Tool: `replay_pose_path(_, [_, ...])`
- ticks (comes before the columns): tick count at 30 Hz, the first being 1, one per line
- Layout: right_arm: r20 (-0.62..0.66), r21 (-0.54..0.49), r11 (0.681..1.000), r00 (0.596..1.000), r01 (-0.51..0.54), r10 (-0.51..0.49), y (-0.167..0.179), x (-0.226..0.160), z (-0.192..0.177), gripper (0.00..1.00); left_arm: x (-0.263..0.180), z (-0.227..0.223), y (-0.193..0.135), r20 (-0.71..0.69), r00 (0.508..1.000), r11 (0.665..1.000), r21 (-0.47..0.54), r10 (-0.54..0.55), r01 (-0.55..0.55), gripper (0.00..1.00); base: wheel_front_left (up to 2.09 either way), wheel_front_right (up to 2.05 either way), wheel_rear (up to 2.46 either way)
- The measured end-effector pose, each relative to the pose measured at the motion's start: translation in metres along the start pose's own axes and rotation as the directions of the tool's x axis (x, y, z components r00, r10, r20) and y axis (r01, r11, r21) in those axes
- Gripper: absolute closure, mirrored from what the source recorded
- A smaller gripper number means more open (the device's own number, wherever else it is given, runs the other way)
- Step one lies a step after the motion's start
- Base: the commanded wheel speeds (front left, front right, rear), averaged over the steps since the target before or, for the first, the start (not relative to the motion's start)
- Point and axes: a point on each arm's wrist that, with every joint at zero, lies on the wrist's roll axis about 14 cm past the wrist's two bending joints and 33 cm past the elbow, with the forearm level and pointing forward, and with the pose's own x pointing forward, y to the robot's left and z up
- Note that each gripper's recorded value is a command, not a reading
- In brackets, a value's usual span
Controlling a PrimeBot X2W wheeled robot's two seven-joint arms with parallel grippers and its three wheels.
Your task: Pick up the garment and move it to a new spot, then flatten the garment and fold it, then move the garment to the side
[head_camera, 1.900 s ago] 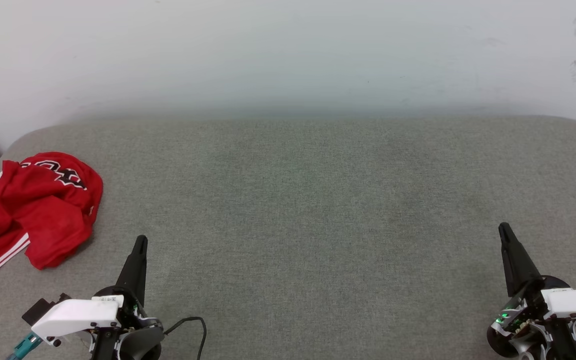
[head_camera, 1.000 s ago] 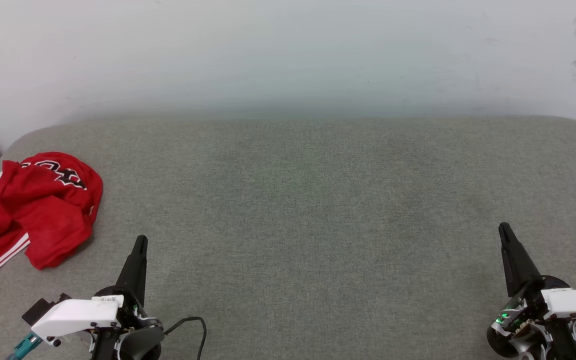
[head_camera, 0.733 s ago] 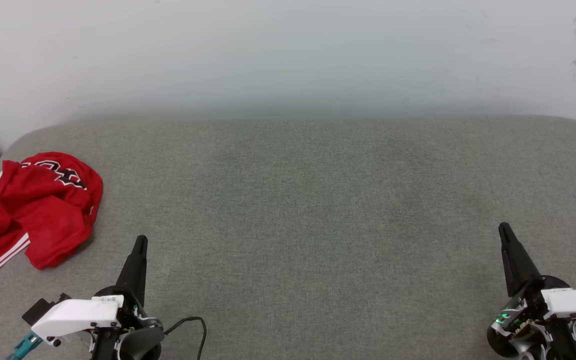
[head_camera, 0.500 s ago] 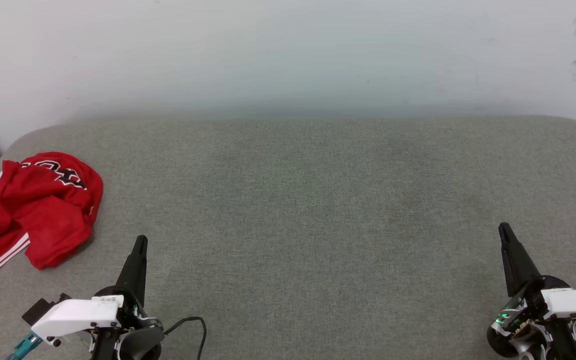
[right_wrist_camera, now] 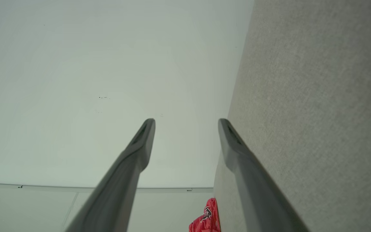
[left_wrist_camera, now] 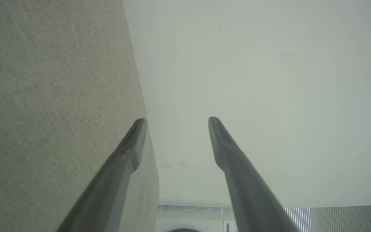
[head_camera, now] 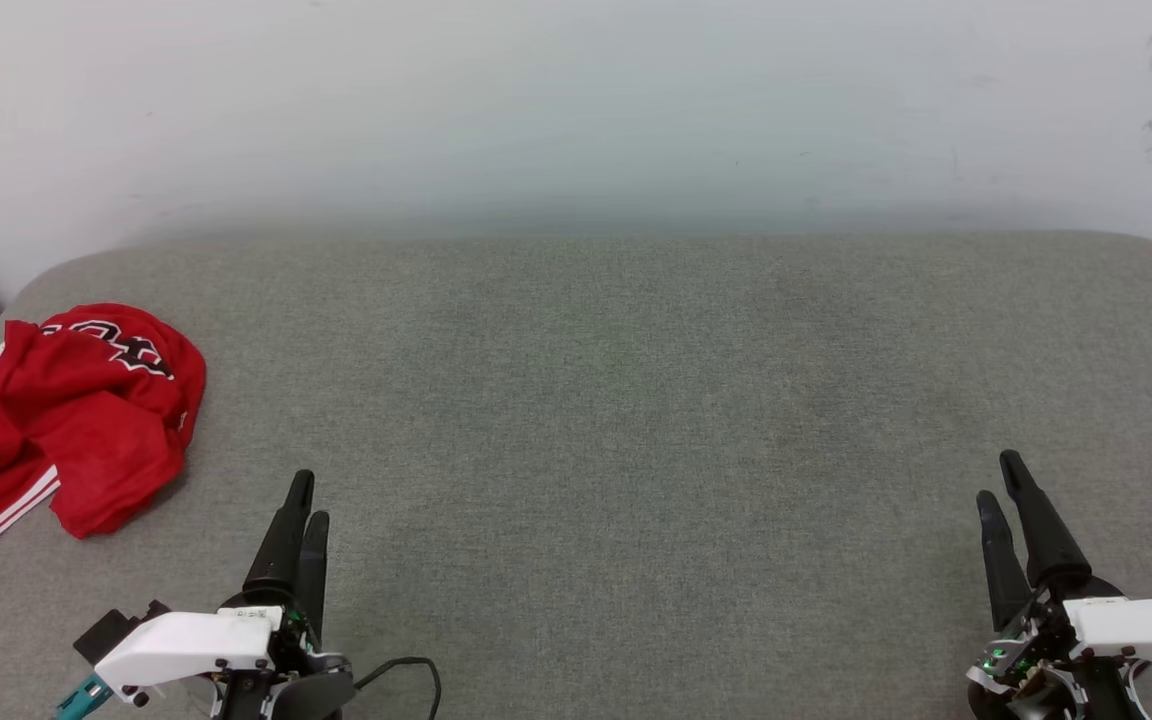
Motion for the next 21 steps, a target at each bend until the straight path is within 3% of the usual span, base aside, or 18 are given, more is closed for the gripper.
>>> replay_pose_path(13, [0.009, -0.159, 0.987, 1.0, -0.019, 0.02, 0.007, 0.0, -0.004, 0.0, 0.002, -0.01, -0.014, -0.006, 0.999, 0.99, 0.135, -0.041, 0.041, 0.0, 0.0, 0.0, 0.0])
replay_pose_path(17, [0.011, -0.254, 0.966, 0.999, -0.04, 0.044, 0.015, 0.0, -0.004, 0.0, 0.003, -0.013, -0.018, -0.011, 0.998, 0.976, 0.211, -0.056, 0.057, 0.0, 0.0, 0.0, 0.0])
replay_pose_path(21, [-0.002, -0.374, 0.925, 0.998, -0.064, 0.068, 0.022, 0.001, -0.007, 0.0, 0.003, -0.017, -0.022, -0.02, 0.998, 0.953, 0.296, -0.067, 0.07, 0.0, 0.0, 0.0, 0.0])
